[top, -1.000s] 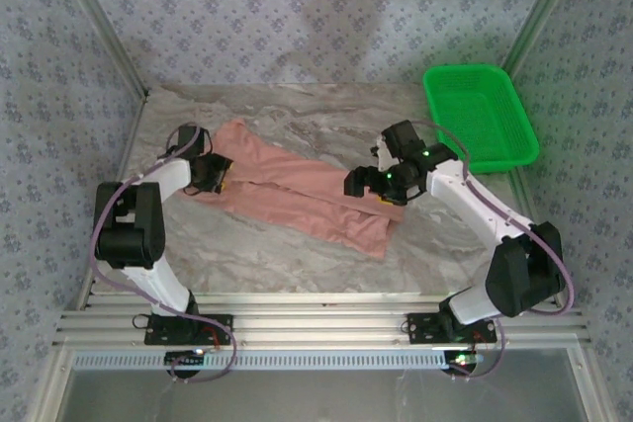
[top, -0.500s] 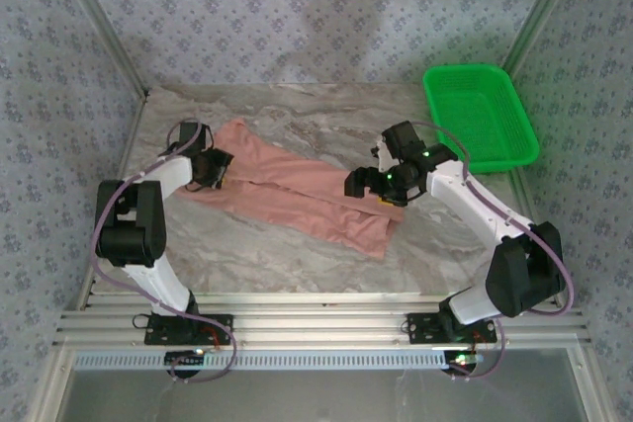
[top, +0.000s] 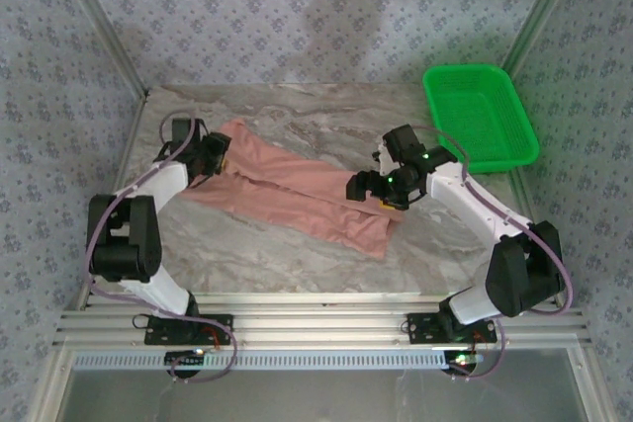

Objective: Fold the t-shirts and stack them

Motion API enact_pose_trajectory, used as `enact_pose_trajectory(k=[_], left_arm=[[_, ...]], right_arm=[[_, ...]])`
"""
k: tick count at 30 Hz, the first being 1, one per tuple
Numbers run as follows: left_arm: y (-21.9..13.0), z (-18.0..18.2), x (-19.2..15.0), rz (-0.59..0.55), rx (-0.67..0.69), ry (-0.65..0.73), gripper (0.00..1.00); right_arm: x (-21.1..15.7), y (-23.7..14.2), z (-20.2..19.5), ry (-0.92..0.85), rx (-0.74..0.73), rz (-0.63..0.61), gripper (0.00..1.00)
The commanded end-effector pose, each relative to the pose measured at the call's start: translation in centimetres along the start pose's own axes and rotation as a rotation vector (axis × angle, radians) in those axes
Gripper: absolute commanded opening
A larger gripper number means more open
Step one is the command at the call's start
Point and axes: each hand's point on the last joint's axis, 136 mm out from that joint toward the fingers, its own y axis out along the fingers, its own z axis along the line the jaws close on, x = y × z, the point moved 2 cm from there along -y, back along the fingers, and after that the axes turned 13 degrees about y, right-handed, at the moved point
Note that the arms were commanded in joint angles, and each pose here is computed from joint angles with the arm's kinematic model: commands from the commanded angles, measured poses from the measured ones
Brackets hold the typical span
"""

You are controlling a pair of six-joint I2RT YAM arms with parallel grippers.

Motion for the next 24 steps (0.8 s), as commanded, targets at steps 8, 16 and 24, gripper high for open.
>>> enact_pose_trajectory(k=[8,16,24], left_arm=[[-6.7,-0.3,-1.5,-0.003,-0.026,0.012,0.52],[-8.0,7.6,-6.5,0.068,0.156,-0.020,0.38],[-4.6,8.3,-5.4,-0.001,0.108,-0.047,0.32]], right_arm=[[-0.3,-0.3,-0.4,-0.003,0.004,0.000,0.92],[-0.3,0.0,-0.3,0.000,0.009,0.006,0.92],[-0.6,0.0,-0.4,-0.004,0.006,0.015,0.91]])
